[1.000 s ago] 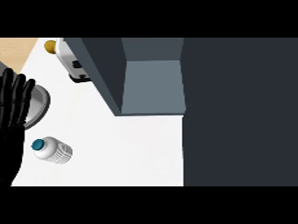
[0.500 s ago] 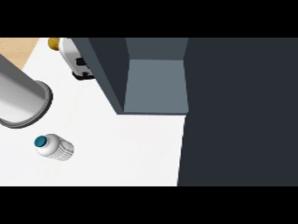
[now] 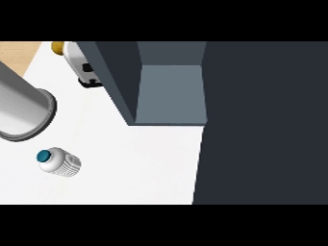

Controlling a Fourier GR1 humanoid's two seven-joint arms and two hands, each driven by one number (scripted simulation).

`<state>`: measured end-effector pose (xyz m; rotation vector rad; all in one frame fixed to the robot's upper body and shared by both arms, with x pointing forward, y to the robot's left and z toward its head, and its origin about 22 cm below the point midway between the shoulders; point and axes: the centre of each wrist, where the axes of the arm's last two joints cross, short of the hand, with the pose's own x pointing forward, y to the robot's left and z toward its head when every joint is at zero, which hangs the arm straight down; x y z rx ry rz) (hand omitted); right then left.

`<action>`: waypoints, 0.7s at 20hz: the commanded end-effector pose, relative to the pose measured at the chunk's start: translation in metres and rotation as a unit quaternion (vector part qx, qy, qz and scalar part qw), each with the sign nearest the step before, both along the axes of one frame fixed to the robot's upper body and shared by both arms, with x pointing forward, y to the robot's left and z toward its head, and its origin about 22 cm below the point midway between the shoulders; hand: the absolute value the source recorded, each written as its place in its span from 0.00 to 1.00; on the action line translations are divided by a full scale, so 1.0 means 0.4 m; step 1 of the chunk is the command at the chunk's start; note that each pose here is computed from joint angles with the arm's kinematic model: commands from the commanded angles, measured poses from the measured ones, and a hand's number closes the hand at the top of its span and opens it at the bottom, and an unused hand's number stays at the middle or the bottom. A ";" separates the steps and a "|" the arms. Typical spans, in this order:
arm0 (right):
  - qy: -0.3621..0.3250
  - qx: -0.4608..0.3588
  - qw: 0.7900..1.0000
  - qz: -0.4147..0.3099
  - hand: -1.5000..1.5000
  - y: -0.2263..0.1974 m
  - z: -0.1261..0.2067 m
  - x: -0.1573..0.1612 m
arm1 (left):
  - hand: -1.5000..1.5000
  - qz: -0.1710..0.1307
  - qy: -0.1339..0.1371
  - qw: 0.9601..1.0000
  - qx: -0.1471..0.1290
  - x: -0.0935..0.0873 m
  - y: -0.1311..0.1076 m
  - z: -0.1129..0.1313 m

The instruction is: Pick up the bottled water, place it into the cabinet and close the cabinet

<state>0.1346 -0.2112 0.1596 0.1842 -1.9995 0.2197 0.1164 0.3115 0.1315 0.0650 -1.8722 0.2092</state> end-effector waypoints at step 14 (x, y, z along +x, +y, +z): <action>0.006 0.009 1.000 0.007 0.00 0.083 0.070 -0.062 | 0.00 0.007 0.068 0.997 0.029 -0.008 0.021 -0.048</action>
